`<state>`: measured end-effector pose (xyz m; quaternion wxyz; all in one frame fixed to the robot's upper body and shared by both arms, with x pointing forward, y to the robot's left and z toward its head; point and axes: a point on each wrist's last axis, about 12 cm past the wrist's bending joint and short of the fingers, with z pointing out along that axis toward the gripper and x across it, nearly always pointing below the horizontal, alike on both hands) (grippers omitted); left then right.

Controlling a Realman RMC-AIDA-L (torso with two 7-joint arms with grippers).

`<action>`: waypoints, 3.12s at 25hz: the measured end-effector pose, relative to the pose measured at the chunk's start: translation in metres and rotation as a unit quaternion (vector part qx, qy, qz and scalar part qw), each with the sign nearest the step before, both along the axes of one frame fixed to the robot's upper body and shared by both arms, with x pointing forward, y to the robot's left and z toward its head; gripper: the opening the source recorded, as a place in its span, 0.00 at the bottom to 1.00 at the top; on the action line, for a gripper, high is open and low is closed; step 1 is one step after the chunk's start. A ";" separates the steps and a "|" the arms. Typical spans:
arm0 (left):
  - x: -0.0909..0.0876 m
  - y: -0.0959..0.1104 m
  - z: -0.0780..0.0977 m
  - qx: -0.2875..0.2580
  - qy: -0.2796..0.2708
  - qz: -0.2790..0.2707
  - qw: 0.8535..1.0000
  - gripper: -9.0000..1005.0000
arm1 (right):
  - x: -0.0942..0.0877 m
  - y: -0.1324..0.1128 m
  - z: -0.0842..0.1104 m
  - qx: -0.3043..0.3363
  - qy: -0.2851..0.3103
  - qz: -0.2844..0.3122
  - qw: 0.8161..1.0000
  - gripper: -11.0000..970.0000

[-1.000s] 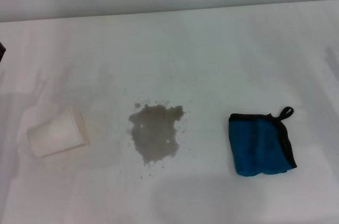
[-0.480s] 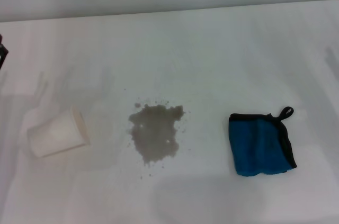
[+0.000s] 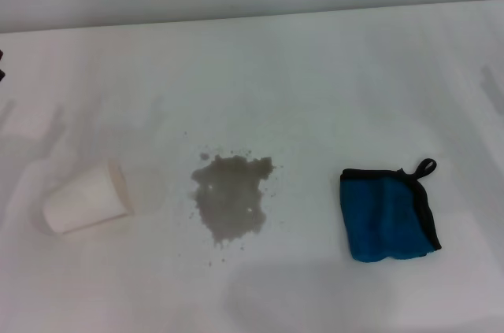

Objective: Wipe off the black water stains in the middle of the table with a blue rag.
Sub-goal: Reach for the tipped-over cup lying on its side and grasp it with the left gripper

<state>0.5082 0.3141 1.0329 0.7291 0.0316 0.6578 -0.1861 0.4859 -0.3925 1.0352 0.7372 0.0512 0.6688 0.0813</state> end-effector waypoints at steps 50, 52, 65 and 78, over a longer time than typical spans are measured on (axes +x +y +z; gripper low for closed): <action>0.098 -0.021 0.149 0.458 0.395 -0.426 0.672 0.88 | -0.033 0.012 -0.027 0.151 0.023 -0.060 0.986 0.90; 0.097 -0.024 0.144 0.461 0.396 -0.428 0.669 0.88 | -0.033 0.012 -0.027 0.150 0.023 -0.060 0.987 0.90; 0.095 -0.030 0.116 0.458 0.393 -0.436 0.667 0.88 | -0.032 0.013 -0.027 0.148 0.025 -0.056 0.987 0.90; 0.104 -0.045 0.095 0.483 0.370 -0.444 0.658 0.87 | -0.033 0.019 -0.030 0.157 0.031 -0.048 0.986 0.90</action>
